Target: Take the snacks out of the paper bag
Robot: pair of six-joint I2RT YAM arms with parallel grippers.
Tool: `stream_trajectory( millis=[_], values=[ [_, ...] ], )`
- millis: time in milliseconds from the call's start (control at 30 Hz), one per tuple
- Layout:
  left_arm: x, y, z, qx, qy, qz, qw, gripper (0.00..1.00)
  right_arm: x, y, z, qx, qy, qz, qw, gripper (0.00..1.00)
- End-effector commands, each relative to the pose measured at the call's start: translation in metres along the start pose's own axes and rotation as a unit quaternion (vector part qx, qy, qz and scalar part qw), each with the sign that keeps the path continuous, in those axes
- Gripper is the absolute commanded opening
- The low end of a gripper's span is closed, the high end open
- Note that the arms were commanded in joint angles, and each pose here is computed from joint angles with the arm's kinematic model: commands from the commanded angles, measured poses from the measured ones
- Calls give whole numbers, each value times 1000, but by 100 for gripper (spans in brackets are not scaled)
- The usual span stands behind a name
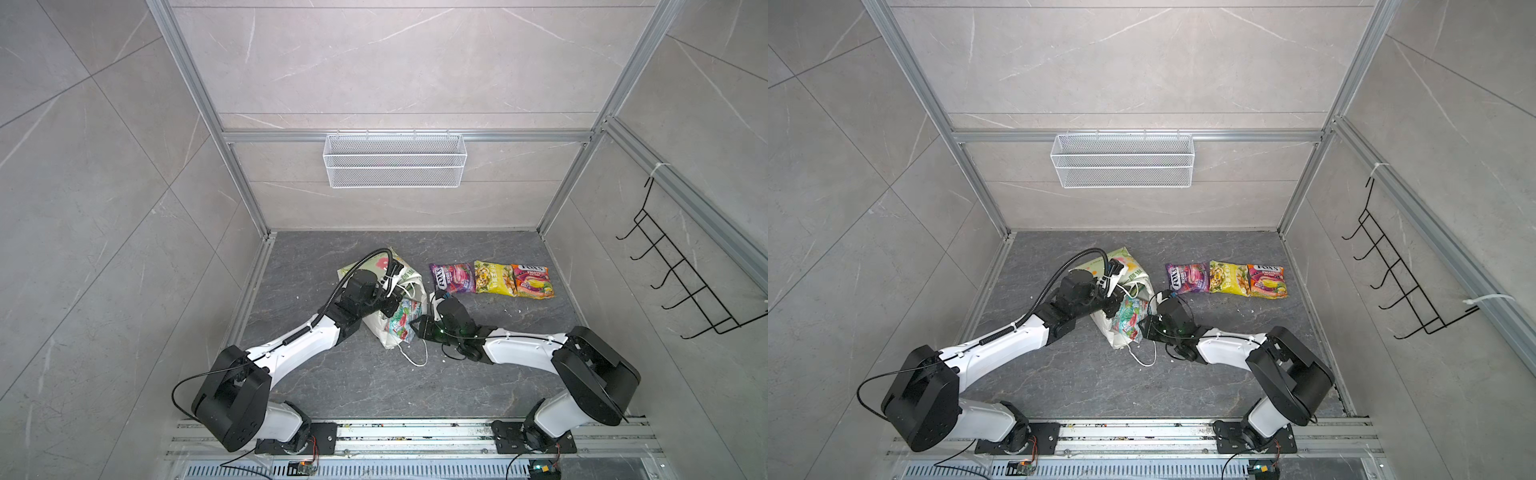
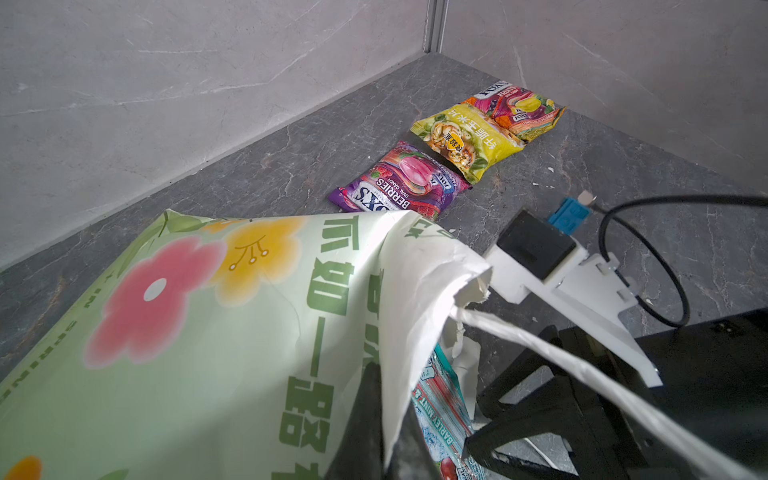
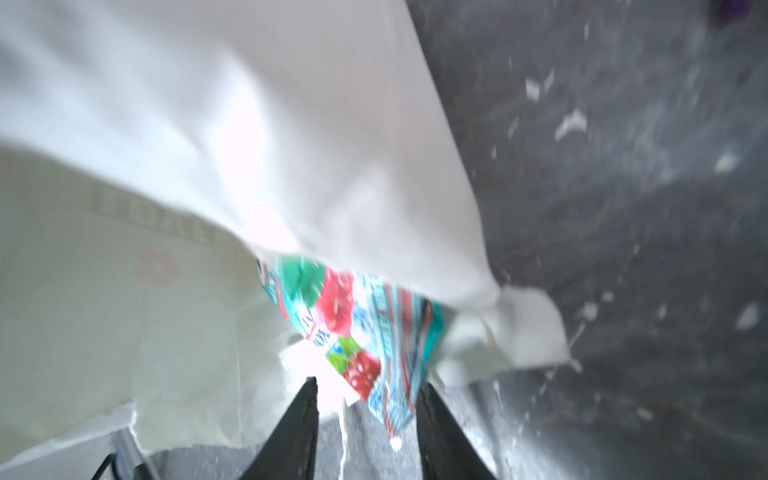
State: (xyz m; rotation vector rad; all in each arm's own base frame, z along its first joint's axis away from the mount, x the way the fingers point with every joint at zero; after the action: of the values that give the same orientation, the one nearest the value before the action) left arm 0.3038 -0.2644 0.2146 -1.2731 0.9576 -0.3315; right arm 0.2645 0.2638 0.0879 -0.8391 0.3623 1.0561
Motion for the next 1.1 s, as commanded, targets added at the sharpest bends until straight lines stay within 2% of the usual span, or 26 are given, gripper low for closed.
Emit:
stream_trajectory(
  millis=[0,433,733,1067],
  values=[
    [1,-25,-1,-2,11,-37,999,0,4,17,-4,50,-24,37,998,42],
    [5,-25,-1,-4,13,-34,999,0,33,27,-1,67,-43,61,995,42],
    [4,-26,-2,-7,17,-34,999,0,36,22,4,87,-50,50,994,20],
    [6,-22,0,-8,9,-34,999,0,20,17,11,79,-45,47,995,8]
  ],
)
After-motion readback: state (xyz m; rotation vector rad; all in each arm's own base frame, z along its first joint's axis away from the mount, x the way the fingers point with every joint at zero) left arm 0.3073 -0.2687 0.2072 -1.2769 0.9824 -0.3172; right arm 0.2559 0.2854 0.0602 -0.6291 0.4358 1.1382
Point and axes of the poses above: each gripper's point midway between its finger pads, its own x axis out along the fingers, its own z axis along the line the jaws close on, y = z × x, the point moved 4 cm from there along -x, back along the fingers
